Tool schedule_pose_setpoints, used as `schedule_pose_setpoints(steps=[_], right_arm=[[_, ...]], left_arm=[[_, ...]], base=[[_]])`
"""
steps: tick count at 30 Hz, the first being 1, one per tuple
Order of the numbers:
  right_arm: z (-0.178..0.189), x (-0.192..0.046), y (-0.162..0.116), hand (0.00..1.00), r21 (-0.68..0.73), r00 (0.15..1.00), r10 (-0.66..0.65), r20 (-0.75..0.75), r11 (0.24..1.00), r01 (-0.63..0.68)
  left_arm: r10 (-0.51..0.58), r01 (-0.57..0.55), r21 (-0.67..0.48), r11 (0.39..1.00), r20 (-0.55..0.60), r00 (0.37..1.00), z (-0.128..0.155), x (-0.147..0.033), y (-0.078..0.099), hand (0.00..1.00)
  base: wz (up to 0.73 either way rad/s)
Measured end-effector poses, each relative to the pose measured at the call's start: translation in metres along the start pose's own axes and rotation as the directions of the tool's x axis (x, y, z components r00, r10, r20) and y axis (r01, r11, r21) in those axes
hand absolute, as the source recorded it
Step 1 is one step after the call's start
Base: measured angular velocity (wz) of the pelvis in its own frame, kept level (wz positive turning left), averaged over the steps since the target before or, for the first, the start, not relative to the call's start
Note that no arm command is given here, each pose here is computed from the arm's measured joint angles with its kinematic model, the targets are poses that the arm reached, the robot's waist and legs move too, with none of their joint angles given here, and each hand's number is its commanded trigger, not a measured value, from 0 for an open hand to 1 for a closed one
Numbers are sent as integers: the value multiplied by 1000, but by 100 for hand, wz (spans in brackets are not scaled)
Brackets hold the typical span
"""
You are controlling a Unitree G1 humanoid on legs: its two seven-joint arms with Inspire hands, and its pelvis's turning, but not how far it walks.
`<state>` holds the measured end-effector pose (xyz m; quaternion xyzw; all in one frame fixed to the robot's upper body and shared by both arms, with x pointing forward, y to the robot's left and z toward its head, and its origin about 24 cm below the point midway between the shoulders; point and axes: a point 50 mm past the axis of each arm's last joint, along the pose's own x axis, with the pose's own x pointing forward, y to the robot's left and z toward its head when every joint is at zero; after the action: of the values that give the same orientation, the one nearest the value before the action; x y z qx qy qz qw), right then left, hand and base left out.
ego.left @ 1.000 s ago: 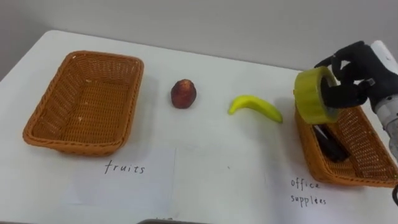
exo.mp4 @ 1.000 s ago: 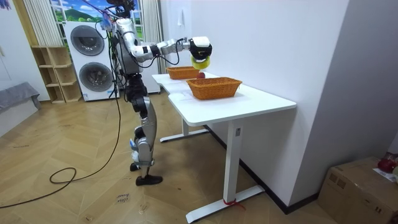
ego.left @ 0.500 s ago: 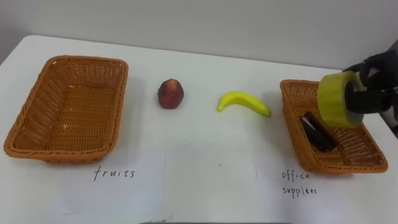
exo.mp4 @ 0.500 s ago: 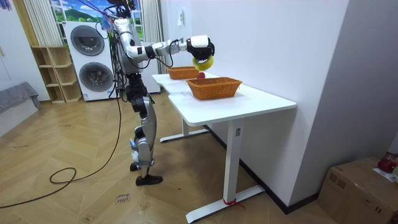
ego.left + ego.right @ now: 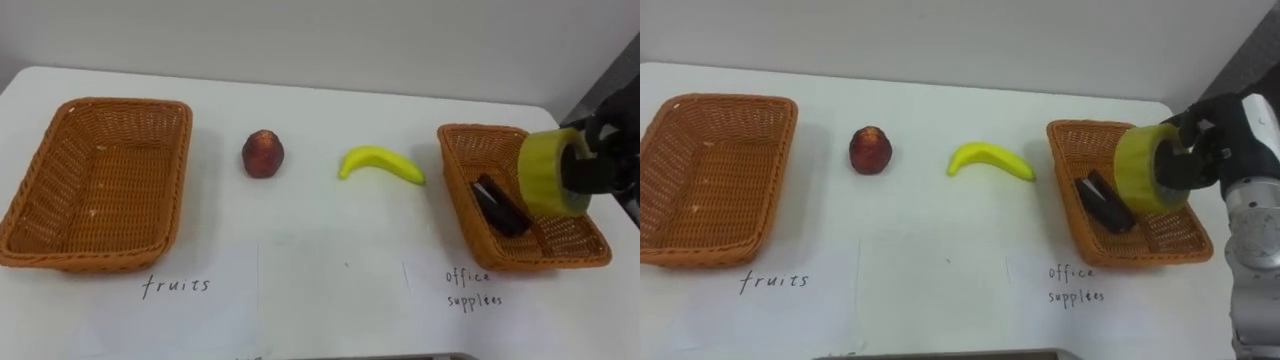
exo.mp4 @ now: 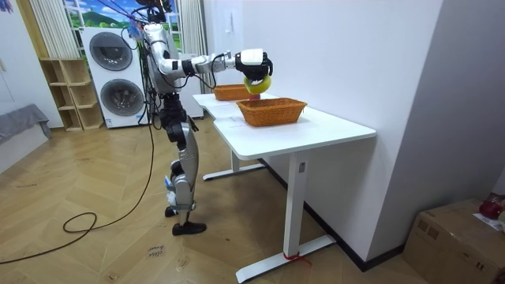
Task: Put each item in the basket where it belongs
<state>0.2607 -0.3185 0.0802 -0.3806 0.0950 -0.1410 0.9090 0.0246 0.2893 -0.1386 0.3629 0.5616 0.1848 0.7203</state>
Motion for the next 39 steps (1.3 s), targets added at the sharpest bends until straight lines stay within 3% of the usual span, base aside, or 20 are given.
schedule_pose_setpoints(steps=[18,20,21,22,39], right_arm=[[-12,-7,4,100,-23,999,20,-39,1000,-21],[-14,-7,5,62,-23,999,23,-46,999,-24],[-14,-7,5,9,-23,999,23,-47,999,-24],[-15,-7,5,0,-23,998,25,-50,999,-26],[-20,-8,11,0,-66,997,22,-72,997,-27]], left_arm=[[-31,31,-31,999,-8,999,0,-1,-3,0],[-31,31,-31,999,-8,999,0,-1,-3,0],[-31,31,-31,999,-8,999,0,-1,-3,0],[-31,31,-30,999,-8,999,0,-1,-3,0],[-6,5,-38,999,-20,1000,-4,-1,-1,0]], base=[[0],[0],[0],[0],[0]])
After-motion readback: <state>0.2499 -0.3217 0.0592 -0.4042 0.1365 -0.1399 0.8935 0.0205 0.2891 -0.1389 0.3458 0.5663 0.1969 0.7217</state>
